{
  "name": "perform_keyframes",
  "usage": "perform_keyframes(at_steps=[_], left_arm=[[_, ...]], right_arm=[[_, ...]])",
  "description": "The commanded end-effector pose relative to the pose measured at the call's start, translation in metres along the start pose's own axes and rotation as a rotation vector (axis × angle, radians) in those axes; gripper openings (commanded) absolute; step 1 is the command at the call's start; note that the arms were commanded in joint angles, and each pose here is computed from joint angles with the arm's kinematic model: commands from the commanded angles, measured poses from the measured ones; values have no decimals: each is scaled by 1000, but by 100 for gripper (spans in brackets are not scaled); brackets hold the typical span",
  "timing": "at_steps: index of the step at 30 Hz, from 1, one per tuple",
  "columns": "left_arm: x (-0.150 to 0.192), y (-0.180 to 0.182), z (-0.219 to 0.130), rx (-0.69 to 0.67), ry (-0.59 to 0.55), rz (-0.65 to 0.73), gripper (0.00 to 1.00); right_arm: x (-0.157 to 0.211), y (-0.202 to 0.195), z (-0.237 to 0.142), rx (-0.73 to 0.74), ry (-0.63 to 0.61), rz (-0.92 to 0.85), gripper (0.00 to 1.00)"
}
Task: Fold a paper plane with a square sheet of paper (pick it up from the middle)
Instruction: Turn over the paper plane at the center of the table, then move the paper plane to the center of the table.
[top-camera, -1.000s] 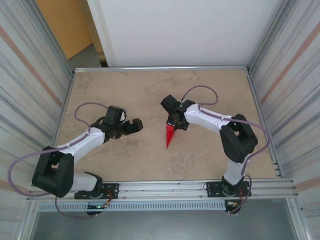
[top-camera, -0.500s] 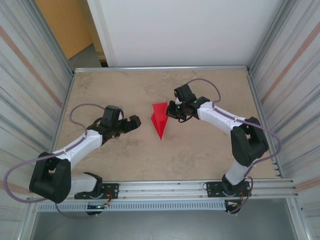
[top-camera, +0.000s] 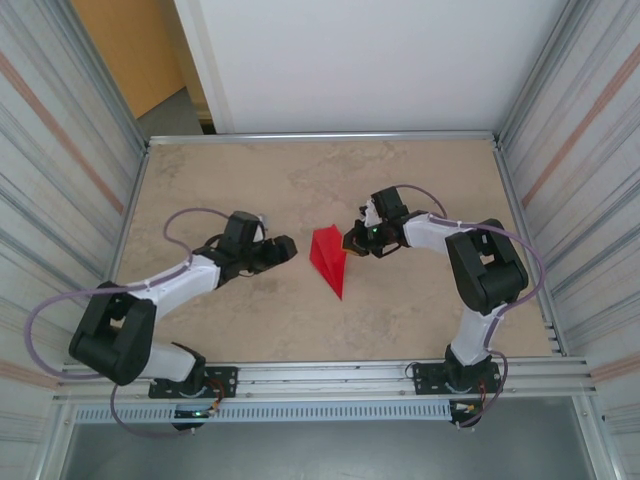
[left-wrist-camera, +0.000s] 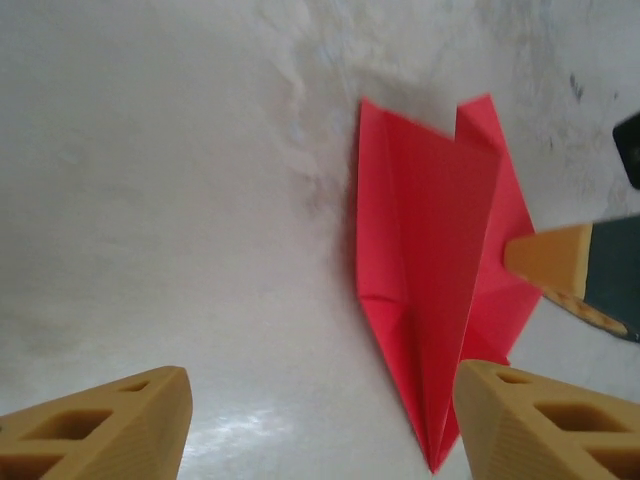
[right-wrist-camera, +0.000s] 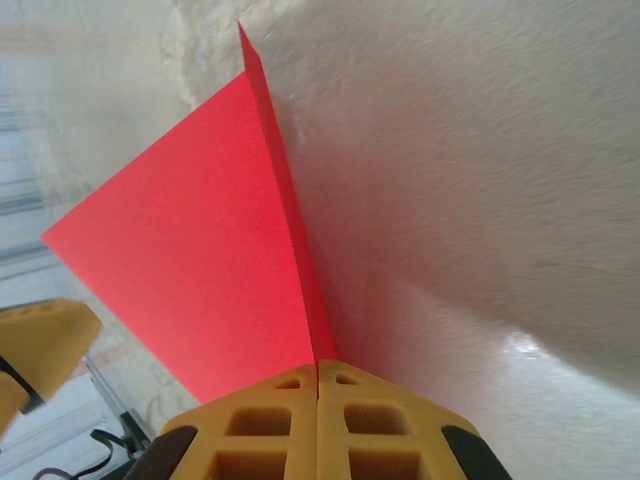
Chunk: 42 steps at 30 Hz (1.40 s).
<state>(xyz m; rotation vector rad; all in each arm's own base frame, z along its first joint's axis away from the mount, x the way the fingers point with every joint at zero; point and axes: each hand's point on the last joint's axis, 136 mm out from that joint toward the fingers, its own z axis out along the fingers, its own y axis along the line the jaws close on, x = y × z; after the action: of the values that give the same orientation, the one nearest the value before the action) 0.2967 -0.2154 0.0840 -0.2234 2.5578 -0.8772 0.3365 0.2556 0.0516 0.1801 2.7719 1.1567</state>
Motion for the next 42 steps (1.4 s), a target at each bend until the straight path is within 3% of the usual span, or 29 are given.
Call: perform_keyframes(at_steps=[1, 14, 23, 27, 37, 42], left_arm=[[1, -35, 12, 81, 18, 22, 61], [28, -83, 61, 107, 138, 113, 50], [46, -73, 76, 42, 218, 105, 52], [53, -80, 78, 83, 246, 113, 51], [61, -81, 88, 39, 281, 138, 44], [62, -80, 90, 22, 289, 135, 49]], right_arm=[[-1, -2, 1, -32, 9, -42, 3], [-4, -14, -2, -22, 1, -28, 3], [-4, -14, -3, -22, 2, -24, 2], [-4, -13, -3, -28, 3, -25, 2], [-4, -8, -5, -46, 7, -33, 1], [-4, -8, -4, -46, 10, -32, 1]])
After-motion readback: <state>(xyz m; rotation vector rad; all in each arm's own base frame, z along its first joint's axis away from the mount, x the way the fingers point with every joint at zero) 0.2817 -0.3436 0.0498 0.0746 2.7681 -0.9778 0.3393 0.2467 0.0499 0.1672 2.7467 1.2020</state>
